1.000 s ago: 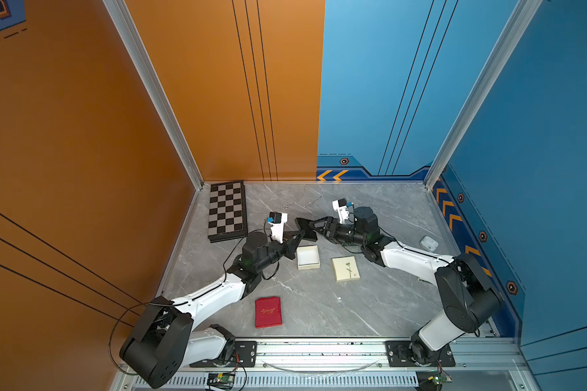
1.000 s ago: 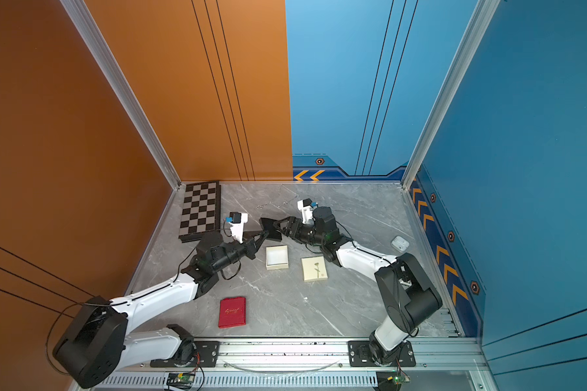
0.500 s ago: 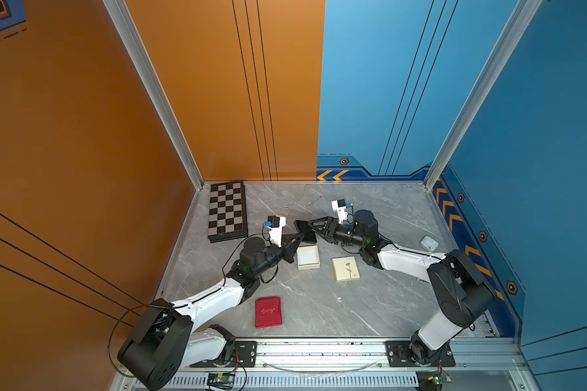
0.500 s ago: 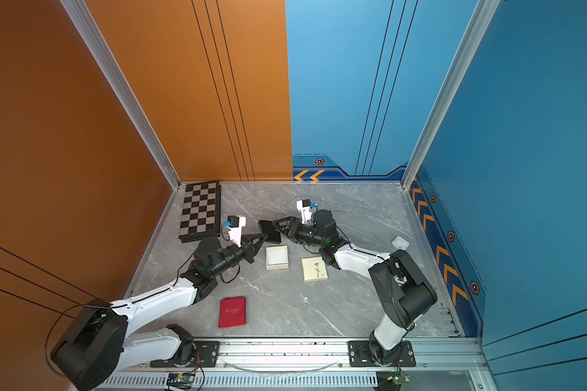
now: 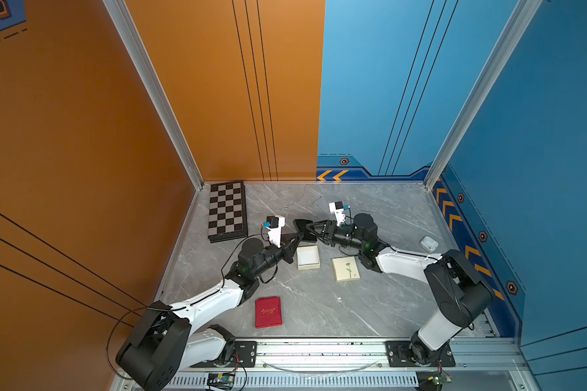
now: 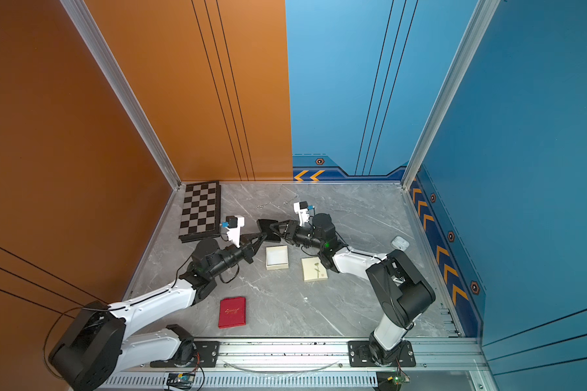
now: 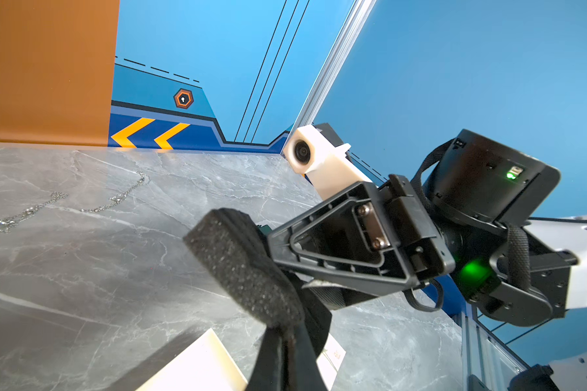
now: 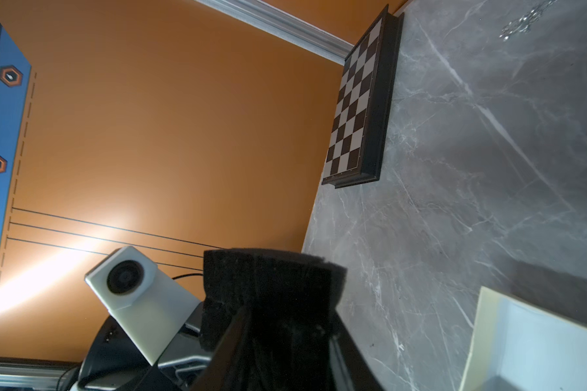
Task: Take the necklace out of the lift-off lid jewelry box
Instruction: Place the inner lining in the jewelry box.
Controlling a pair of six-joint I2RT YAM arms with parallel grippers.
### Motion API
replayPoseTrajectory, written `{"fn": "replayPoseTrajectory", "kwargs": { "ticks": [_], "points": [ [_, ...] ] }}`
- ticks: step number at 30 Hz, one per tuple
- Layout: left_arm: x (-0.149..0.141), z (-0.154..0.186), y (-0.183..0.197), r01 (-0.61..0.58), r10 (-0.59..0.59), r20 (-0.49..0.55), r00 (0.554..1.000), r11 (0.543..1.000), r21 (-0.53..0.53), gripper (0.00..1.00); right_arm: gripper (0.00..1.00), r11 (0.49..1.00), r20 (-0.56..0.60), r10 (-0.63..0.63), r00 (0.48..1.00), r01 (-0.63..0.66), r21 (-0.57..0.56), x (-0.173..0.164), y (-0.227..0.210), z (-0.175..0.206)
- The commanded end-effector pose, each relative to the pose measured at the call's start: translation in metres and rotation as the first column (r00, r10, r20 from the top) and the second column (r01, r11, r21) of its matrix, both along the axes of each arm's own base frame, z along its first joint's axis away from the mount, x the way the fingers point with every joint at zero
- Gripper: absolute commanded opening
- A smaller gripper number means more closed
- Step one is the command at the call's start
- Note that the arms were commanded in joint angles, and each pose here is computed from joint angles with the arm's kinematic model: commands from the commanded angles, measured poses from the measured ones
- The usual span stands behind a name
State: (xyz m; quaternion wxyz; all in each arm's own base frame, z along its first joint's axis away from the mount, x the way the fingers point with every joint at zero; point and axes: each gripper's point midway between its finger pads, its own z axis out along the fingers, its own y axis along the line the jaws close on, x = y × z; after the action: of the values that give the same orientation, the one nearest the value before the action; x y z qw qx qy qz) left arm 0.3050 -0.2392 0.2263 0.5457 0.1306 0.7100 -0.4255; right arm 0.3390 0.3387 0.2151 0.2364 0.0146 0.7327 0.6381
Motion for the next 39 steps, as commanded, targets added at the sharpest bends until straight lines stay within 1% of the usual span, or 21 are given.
{"fn": "replayPoseTrajectory", "kwargs": {
  "ticks": [1,5,6,7,8,9,11,13,17,20,26,32,39],
  "points": [
    [-0.001,-0.009,-0.003,0.007,-0.007,0.000,1.000,1.000,0.021,0.00,0.18,0.999,0.012,0.027,1.000,-0.027,0.035,-0.007,0.003,0.004],
    [0.004,-0.011,-0.001,-0.007,0.007,-0.018,1.000,1.000,0.015,0.00,0.07,1.000,0.012,0.004,1.000,-0.004,0.010,-0.006,-0.001,0.000],
    [0.005,-0.012,0.000,-0.013,0.014,-0.027,1.000,1.000,0.010,0.02,0.05,1.000,0.012,0.000,1.000,0.000,0.003,-0.006,-0.002,-0.001],
    [0.006,-0.013,0.001,-0.015,0.015,-0.034,0.999,1.000,0.006,0.10,0.04,1.000,0.011,-0.007,1.000,0.007,-0.008,-0.006,-0.003,-0.002],
    [0.007,-0.013,0.003,-0.019,0.019,-0.041,0.999,1.000,0.001,0.25,0.04,1.000,0.010,-0.015,1.000,0.016,-0.023,-0.006,-0.003,-0.004],
    [0.007,-0.015,0.005,-0.021,0.021,-0.046,0.999,1.000,0.000,0.34,0.04,0.999,0.003,-0.028,1.000,0.029,-0.043,-0.005,-0.006,-0.008],
    [0.008,-0.016,0.013,-0.038,0.037,-0.048,0.998,0.999,-0.001,0.42,0.03,0.993,-0.003,-0.052,0.999,0.051,-0.104,-0.006,-0.009,-0.018],
    [0.011,-0.019,0.030,-0.094,0.093,-0.058,0.994,0.996,-0.007,0.46,0.03,0.985,-0.009,-0.070,0.997,0.068,-0.160,-0.008,-0.012,-0.028],
    [0.012,-0.019,0.050,-0.143,0.143,-0.069,0.987,0.990,-0.001,0.47,0.03,0.964,-0.012,-0.093,0.996,0.087,-0.253,-0.011,-0.016,-0.044],
    [0.012,-0.018,0.054,-0.157,0.158,-0.074,0.985,0.987,0.025,0.46,0.02,0.943,-0.021,-0.108,0.994,0.095,-0.319,-0.012,-0.017,-0.059],
    [0.021,-0.031,0.054,-0.168,0.190,-0.171,0.967,0.976,0.138,0.41,0.02,0.897,-0.032,-0.133,0.991,0.106,-0.430,-0.010,-0.017,-0.089],
    [0.023,-0.052,0.051,-0.158,0.217,-0.262,0.940,0.961,0.229,0.38,0.01,0.877,-0.039,-0.145,0.989,0.111,-0.467,-0.006,-0.015,-0.103],
    [0.020,-0.082,0.029,-0.075,0.182,-0.349,0.919,0.951,0.299,0.36,0.01,0.863,-0.048,-0.143,0.989,0.100,-0.495,-0.001,-0.013,-0.115]
  ]
}}
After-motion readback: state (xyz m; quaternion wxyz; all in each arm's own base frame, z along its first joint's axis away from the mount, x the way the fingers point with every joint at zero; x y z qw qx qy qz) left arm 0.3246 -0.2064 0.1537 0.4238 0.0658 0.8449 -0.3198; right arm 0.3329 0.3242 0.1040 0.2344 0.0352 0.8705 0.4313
